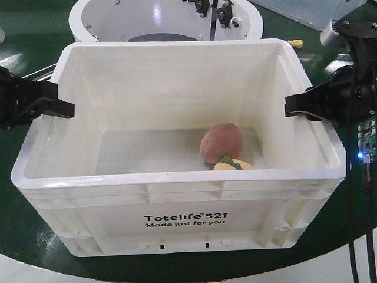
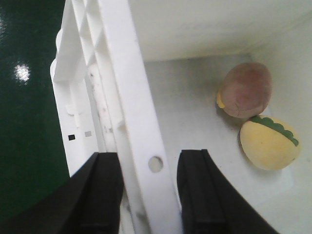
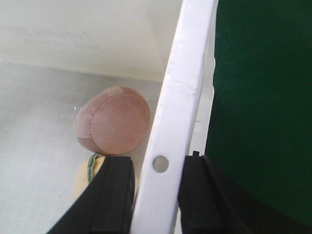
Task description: Place moving items into box and shelve
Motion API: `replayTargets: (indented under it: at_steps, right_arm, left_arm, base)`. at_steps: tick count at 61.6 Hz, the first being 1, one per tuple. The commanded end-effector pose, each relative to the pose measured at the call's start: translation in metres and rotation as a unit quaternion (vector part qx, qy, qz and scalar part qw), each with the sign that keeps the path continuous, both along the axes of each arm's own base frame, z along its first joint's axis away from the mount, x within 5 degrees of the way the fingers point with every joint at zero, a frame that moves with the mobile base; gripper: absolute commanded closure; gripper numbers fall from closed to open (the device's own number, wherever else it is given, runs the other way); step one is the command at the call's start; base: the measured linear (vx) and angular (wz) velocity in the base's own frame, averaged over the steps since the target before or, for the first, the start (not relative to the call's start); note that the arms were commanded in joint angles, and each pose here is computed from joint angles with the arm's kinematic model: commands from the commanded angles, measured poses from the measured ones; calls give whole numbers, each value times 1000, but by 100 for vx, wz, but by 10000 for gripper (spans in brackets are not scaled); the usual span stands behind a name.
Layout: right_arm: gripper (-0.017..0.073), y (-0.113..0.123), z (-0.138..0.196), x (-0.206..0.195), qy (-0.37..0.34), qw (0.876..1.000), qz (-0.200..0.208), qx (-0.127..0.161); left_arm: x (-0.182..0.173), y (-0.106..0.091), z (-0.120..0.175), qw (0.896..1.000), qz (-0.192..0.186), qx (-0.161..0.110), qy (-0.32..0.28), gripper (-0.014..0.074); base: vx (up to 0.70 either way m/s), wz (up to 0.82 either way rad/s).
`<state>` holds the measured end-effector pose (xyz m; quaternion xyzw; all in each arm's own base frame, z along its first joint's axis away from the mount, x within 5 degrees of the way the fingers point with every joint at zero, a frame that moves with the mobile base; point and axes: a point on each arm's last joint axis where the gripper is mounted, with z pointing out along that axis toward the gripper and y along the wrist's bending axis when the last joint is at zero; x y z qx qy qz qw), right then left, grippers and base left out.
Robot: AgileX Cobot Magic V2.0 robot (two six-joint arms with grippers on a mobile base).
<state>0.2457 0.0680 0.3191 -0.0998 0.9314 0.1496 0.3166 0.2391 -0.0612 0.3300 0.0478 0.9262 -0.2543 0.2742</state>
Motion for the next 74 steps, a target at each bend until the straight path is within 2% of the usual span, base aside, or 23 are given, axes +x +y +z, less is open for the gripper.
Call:
replayTargets:
  at_steps: [1,20,36,47,59,74]
  right_arm:
    - [566,4,34,2,-73,996,-14,54]
    - [565,3,74,-3,-135,989,-11,63]
    - [565,3,76,-4,-132,989,-5,63]
    - [565,5,78,-8,-126,989,-2,77]
    - [565,2,92,-20,-164,983,-2,81]
    - [565,1,97,-27,-175,981,-1,83]
  left_arm:
    - [-1,-10,25,996,9,-77,-40,596]
    - [-11,-8,36,994,11,-80,-68,596]
    - [-21,-6,68,987,21,-86,-137,596]
    - [-22,-6,94,980,19,-92,-177,596]
    - [-24,-6,96,980,12,-92,-174,596]
    - [-25,-7,95,982,6,-91,-167,594]
  base:
    - [0,0]
    - [0,0]
    - [0,0]
    - [0,0]
    - [0,0]
    - [0,0]
